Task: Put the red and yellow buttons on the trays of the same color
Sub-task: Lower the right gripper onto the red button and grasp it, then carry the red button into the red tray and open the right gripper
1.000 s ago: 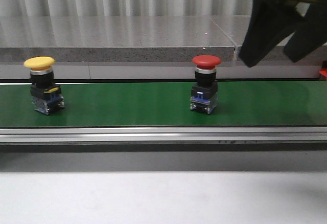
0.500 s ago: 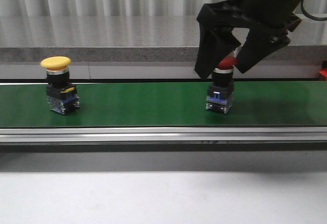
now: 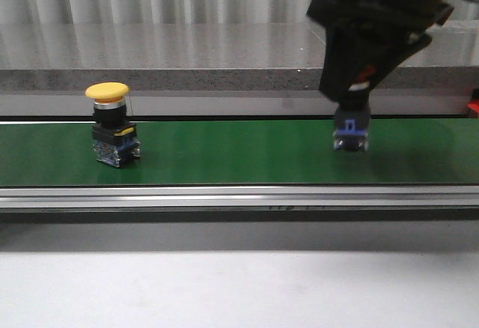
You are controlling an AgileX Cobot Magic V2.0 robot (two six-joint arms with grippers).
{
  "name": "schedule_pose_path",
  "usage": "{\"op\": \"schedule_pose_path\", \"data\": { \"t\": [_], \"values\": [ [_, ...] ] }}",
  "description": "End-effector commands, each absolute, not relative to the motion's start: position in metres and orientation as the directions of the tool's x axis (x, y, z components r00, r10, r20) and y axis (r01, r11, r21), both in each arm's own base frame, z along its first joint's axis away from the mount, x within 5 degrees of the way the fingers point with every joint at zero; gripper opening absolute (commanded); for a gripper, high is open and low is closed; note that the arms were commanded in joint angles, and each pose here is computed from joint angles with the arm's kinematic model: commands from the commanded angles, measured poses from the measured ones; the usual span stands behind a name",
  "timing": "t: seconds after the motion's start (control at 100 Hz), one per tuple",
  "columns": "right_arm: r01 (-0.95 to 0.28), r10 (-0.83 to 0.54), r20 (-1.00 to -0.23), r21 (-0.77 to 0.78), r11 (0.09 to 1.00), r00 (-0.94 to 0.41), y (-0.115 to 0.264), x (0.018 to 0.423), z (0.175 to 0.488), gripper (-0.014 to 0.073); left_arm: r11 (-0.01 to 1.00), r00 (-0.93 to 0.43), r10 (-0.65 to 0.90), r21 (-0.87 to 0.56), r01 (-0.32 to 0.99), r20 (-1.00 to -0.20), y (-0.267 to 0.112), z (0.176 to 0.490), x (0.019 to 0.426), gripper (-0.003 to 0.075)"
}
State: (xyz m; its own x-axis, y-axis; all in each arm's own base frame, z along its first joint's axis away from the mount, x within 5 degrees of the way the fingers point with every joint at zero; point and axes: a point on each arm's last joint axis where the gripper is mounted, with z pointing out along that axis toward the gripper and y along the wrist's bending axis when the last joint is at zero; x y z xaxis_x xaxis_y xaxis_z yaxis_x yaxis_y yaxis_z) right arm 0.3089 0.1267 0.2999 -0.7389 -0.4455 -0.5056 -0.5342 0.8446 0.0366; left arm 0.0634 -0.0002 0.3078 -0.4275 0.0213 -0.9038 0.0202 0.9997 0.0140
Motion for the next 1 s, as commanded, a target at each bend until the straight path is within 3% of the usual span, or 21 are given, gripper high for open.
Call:
{"op": "schedule_pose_path", "data": {
  "t": [0.0,0.18,0.4,0.65,0.77,0.99],
  "values": [
    [-0.473,-0.369,-0.632,-0.005,0.881,-0.681,0.102,0.306,0.356,0.0056,1.0,-0.344,0.006,-0.003,0.026,-0.939,-0.001,0.322,0.066,-0.0021],
    [-0.219,-0.137,-0.751,0.01,0.976,-0.646,0.03,0.312,0.41,0.0056,1.0,-0.344,0.006,-0.003,0.026,-0.939,-0.001,0.322,0.066,-0.0021],
    [0.133,0.105,-0.812,0.034,0.991,-0.574,-0.071,0.314,0.423,0.0056,1.0,-0.344,0.006,-0.003,0.026,-0.939,-0.001,0.322,0.066,-0.0021],
    [0.392,0.309,-0.822,0.116,0.913,-0.478,-0.162,0.319,0.398,0.0056,1.0,-0.344,0.006,-0.003,0.026,-0.939,-0.001,0.322,0.066,-0.0021],
    [0.448,0.415,-0.797,0.206,0.87,-0.44,-0.189,0.328,0.376,0.0056,1.0,-0.344,0.006,-0.003,0.026,-0.939,-0.001,0.322,0.066,-0.0021],
    [0.501,0.481,-0.727,0.217,0.838,-0.49,-0.217,0.35,0.324,0.0056,1.0,-0.344,0.006,-0.003,0.026,-0.939,-0.001,0.322,0.066,-0.0021]
  ]
}}
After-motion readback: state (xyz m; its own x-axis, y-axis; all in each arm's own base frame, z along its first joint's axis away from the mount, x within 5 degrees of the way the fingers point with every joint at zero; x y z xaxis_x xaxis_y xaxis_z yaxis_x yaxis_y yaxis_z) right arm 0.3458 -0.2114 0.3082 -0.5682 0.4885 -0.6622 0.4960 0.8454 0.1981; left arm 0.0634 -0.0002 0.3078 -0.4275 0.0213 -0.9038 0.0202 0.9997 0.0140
